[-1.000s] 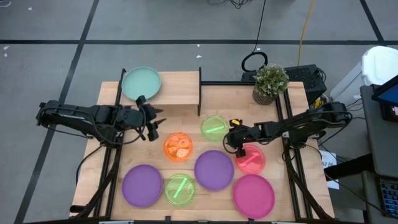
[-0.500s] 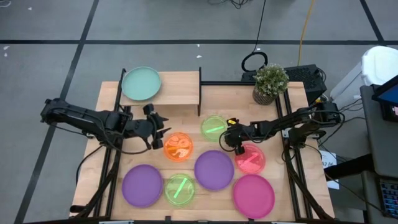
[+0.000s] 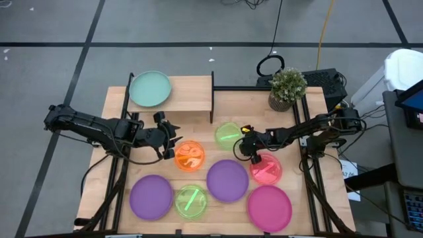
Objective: Place and stack plates onto a shelf
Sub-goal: Put the right transparent green plate on the shelf
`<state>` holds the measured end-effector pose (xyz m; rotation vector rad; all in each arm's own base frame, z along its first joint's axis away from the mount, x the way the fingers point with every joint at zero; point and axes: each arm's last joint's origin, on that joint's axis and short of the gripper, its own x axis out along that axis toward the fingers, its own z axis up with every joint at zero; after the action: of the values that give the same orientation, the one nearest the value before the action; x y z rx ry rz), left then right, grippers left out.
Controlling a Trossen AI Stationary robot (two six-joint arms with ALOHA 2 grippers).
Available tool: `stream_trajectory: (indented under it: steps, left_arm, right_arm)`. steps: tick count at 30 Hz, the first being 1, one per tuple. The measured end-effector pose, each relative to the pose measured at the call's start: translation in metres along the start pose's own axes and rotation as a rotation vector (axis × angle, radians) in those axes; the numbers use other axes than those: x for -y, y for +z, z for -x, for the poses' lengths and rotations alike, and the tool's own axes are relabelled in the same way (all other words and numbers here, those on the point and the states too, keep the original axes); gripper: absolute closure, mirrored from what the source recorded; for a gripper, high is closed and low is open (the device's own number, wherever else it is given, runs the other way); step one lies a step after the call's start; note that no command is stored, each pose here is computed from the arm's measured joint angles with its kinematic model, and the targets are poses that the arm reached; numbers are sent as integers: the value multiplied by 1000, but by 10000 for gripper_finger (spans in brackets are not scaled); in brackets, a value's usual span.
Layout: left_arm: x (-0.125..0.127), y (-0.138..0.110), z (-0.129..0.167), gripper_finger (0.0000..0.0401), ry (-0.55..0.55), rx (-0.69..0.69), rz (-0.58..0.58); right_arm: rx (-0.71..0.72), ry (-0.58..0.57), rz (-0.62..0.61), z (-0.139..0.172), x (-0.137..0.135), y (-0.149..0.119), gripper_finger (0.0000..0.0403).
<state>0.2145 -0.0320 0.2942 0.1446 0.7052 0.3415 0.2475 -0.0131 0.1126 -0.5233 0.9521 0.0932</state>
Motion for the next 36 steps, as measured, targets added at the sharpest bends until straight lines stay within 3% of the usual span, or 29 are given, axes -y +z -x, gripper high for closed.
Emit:
stream_trajectory:
  steps: [12,18,21,36]
  left_arm:
    - [0,0,0,217,0,0,1]
    - [0,0,0,217,0,1,7]
    - [0,0,0,217,-2,1,16]
    - [12,-2,7,217,-52,6,3]
  right_arm:
    - [-15,-77,19,7,-5,11,403]
    - [29,-103,33,18,-4,37,403]
    - [-36,-136,61,26,-3,50,403]
    - [-49,-224,96,75,5,119,403]
